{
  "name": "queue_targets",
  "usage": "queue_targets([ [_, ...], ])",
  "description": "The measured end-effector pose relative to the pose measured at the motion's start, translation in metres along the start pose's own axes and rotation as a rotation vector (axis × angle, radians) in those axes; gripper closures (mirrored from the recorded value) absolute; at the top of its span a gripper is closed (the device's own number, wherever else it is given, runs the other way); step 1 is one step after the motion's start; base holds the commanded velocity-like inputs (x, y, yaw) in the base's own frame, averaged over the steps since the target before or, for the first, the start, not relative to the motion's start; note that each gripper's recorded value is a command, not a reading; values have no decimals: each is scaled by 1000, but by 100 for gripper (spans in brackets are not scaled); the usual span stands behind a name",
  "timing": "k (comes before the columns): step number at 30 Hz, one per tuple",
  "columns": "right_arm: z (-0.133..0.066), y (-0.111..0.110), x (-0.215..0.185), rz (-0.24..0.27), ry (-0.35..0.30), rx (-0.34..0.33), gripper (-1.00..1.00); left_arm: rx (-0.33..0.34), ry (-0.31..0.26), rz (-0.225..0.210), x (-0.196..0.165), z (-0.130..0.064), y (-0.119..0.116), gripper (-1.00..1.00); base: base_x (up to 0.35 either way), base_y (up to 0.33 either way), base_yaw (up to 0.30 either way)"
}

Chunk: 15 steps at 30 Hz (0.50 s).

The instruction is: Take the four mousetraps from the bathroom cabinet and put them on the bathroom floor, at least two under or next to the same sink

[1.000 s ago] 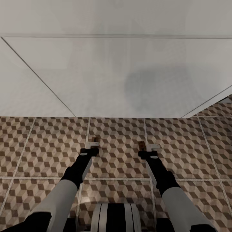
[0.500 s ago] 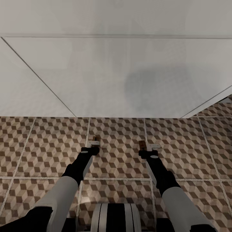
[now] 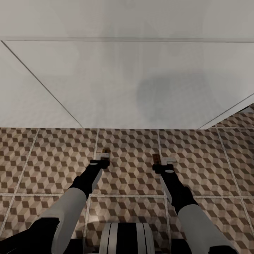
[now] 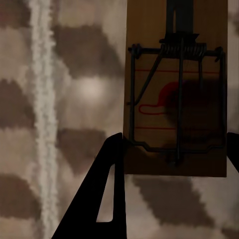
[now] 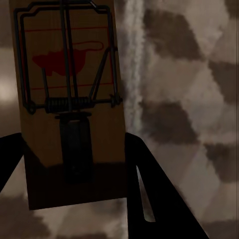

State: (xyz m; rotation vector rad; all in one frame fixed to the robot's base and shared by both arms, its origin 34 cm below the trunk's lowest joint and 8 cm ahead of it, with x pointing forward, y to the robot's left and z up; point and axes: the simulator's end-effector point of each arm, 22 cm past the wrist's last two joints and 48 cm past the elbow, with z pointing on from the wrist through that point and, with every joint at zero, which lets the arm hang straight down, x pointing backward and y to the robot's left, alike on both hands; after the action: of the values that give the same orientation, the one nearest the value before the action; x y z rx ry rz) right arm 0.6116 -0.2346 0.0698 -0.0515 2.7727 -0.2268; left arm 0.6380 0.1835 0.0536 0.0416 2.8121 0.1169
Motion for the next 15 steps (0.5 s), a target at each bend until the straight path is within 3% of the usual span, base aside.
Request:
queue_targets([
  [15, -2, -3, -43, 6, -20, 4, 100, -2, -28, -5, -6, 0, 1, 100, 0, 0, 0],
])
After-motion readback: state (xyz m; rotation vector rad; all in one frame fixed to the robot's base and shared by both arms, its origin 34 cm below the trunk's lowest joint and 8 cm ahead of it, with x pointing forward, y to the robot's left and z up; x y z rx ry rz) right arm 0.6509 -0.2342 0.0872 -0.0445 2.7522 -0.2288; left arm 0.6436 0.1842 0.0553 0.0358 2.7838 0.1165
